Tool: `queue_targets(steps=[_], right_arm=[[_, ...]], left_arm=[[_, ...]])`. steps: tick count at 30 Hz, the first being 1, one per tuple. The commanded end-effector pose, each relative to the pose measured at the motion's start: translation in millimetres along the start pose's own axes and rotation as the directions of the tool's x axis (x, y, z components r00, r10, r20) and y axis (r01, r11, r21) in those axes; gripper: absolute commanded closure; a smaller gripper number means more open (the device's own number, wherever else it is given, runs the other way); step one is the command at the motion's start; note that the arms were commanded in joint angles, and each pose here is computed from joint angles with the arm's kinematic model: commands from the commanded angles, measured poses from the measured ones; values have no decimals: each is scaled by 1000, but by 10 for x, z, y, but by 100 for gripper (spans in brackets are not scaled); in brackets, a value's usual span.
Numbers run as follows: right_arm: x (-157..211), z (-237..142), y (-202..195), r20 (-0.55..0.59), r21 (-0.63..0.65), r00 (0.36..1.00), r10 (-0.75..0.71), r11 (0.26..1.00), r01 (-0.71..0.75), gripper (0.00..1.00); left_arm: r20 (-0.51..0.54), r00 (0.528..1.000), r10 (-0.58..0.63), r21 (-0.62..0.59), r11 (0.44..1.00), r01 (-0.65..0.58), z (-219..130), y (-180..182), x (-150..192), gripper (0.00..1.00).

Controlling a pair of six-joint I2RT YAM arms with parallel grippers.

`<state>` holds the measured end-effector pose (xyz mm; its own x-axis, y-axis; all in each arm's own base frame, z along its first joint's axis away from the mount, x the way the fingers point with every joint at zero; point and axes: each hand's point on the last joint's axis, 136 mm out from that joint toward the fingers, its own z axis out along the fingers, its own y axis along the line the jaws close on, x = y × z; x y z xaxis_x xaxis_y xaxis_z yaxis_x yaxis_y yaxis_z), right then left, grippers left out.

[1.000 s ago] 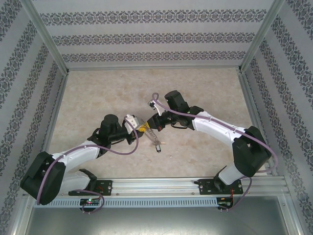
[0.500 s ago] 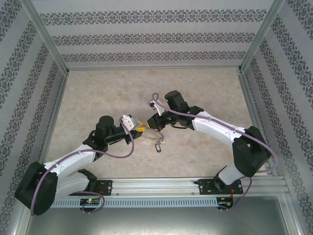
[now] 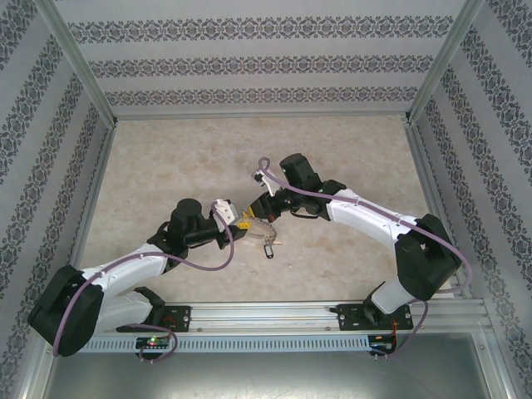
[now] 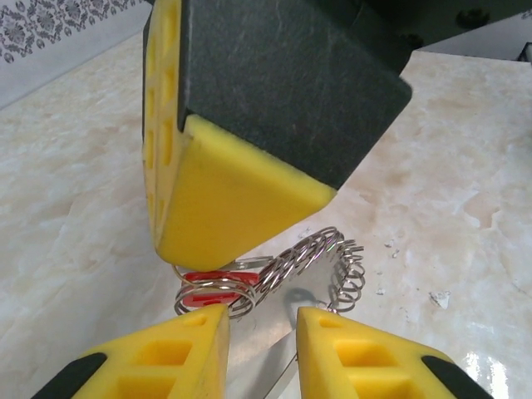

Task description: Put the keys on the keyring

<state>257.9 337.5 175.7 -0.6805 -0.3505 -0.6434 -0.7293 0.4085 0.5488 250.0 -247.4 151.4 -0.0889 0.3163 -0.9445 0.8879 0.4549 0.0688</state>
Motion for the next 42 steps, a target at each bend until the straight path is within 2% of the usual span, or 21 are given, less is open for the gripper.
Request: queue_targets(steps=[1, 12, 28, 42], right_arm=[[-116, -52, 35, 40, -1, 999, -15, 1000, 15, 100], [-99, -42, 9, 37, 2, 999, -8, 1000, 8, 100], [-124, -57, -38, 50, 17, 999, 3, 1000, -3, 100], [-147, -46, -55, 58, 14, 998, 10, 1000, -11, 100]], left_arm=[[-6, 1000, 21, -24, 999, -21, 46, 42, -51, 73], [47, 999, -3, -51, 999, 5, 107, 95, -158, 72], [47, 999, -23, -98, 995, 28, 1, 109, -96, 71], [75, 997, -15, -67, 998, 20, 18, 29, -183, 71]])
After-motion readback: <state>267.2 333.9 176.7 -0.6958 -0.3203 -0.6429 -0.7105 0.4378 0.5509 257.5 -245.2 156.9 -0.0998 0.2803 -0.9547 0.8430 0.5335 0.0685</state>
